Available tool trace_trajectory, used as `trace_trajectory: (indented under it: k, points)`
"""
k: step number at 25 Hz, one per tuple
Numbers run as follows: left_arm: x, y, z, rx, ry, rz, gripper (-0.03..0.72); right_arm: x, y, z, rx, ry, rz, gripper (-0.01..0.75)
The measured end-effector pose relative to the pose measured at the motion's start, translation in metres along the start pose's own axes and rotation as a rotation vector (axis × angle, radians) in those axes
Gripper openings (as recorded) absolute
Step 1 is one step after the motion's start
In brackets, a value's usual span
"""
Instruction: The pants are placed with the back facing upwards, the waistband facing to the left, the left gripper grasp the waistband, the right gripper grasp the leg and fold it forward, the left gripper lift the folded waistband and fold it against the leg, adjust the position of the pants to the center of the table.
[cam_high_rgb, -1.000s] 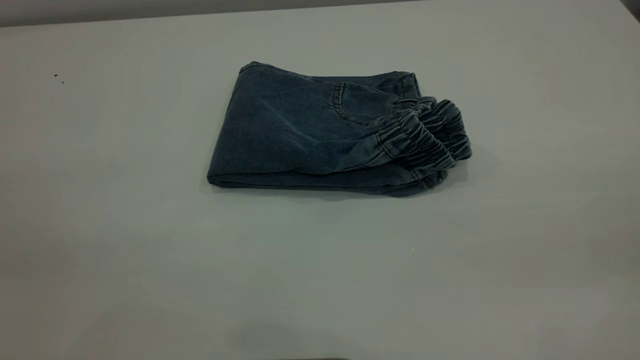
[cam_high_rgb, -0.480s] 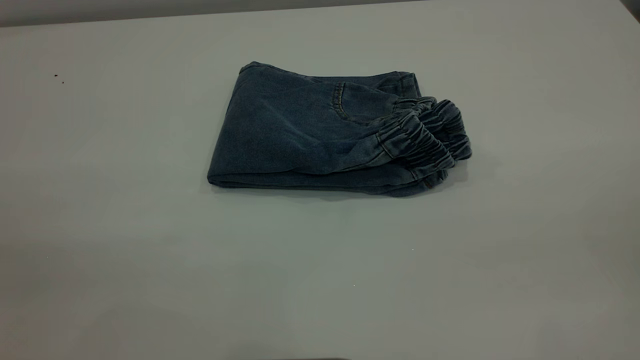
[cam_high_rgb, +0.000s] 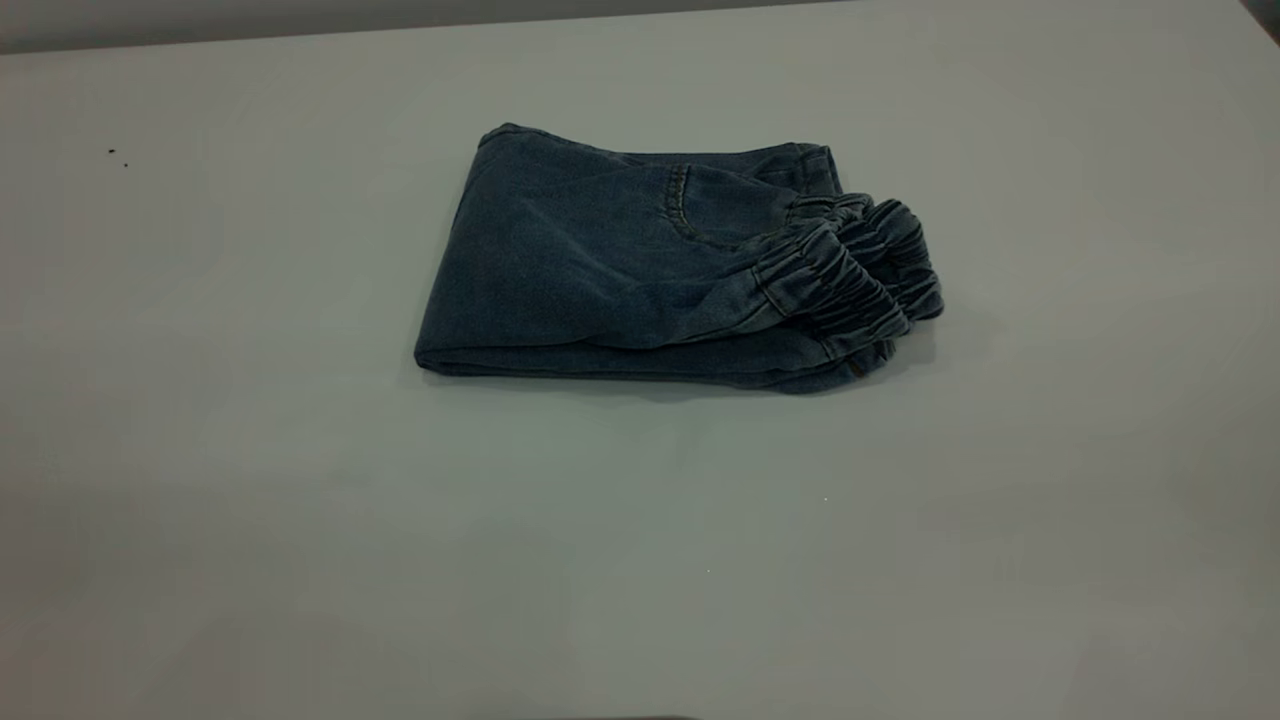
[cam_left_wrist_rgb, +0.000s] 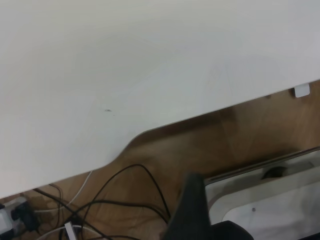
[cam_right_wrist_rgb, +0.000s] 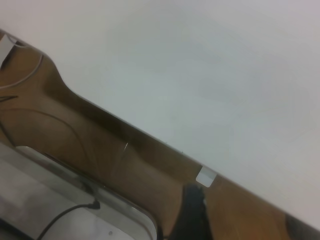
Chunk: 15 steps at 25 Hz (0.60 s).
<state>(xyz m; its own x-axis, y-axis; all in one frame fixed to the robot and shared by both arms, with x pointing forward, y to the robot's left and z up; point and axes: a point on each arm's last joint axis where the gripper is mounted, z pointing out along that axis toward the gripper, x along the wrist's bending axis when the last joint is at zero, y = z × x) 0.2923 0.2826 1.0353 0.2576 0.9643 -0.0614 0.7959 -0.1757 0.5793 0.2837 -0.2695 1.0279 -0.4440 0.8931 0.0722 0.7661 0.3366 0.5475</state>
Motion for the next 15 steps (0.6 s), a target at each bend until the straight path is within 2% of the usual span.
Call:
trace_trajectory:
  k: [4,8,12,15]
  points:
    - [0.000,-0.001,-0.001,-0.008,0.006,-0.007,0.570,-0.001,-0.001,-0.002,-0.019,-0.011,0.023,0.506]
    - [0.004,-0.004,-0.007,-0.056,0.052,-0.065,0.570,-0.008,-0.004,-0.007,-0.074,-0.088,0.139,0.506]
    - [0.005,-0.012,-0.017,-0.146,0.104,-0.118,0.570,-0.012,-0.015,-0.020,-0.196,-0.188,0.266,0.506]
    - [0.003,-0.021,-0.026,-0.228,0.133,-0.135,0.570,-0.009,-0.027,-0.030,-0.315,-0.240,0.311,0.506]
